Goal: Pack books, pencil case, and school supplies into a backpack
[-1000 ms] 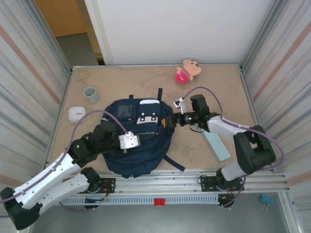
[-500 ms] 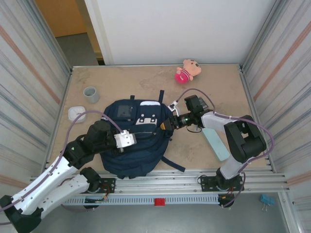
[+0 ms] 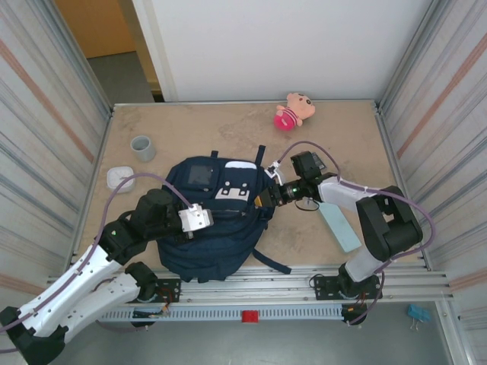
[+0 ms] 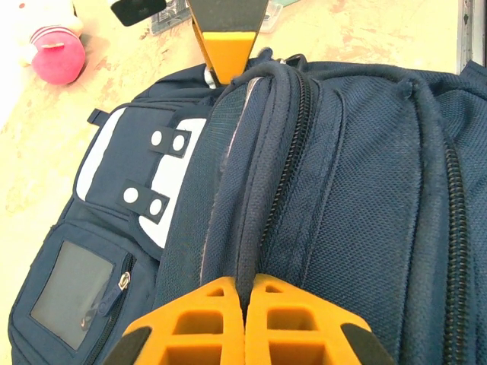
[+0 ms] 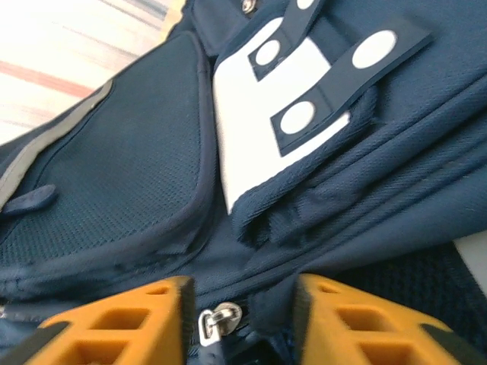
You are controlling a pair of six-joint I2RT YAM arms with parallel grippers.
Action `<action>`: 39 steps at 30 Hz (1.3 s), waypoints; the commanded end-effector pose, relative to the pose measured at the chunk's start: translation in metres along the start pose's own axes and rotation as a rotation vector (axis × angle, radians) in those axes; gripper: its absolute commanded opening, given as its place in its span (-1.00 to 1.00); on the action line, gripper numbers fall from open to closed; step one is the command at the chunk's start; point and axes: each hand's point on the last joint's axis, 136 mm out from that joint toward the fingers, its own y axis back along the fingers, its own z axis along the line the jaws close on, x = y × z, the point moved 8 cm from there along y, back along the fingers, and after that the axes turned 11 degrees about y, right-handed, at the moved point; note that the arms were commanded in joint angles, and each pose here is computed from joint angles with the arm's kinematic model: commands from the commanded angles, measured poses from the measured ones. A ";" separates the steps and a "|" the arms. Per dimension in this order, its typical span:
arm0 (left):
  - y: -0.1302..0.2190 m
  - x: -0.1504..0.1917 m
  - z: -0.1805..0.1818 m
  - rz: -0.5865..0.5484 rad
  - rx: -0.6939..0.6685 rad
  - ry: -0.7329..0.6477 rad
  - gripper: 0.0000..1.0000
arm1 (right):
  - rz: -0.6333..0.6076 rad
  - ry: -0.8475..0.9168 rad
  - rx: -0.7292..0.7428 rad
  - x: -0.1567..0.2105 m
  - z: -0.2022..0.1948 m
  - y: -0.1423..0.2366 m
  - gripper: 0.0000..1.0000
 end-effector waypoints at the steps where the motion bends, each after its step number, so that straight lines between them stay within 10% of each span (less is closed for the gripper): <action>1: 0.007 -0.022 0.012 -0.121 -0.082 -0.031 -1.00 | 0.019 0.013 -0.109 0.002 0.022 0.005 -0.11; 27: 0.005 -0.023 0.016 -0.120 -0.106 -0.031 -1.00 | 0.046 -0.059 -0.031 0.021 0.028 0.013 -0.25; 39: 0.009 -0.025 0.014 -0.143 -0.102 -0.034 -1.00 | 0.041 -0.085 -0.005 0.019 0.017 0.007 0.04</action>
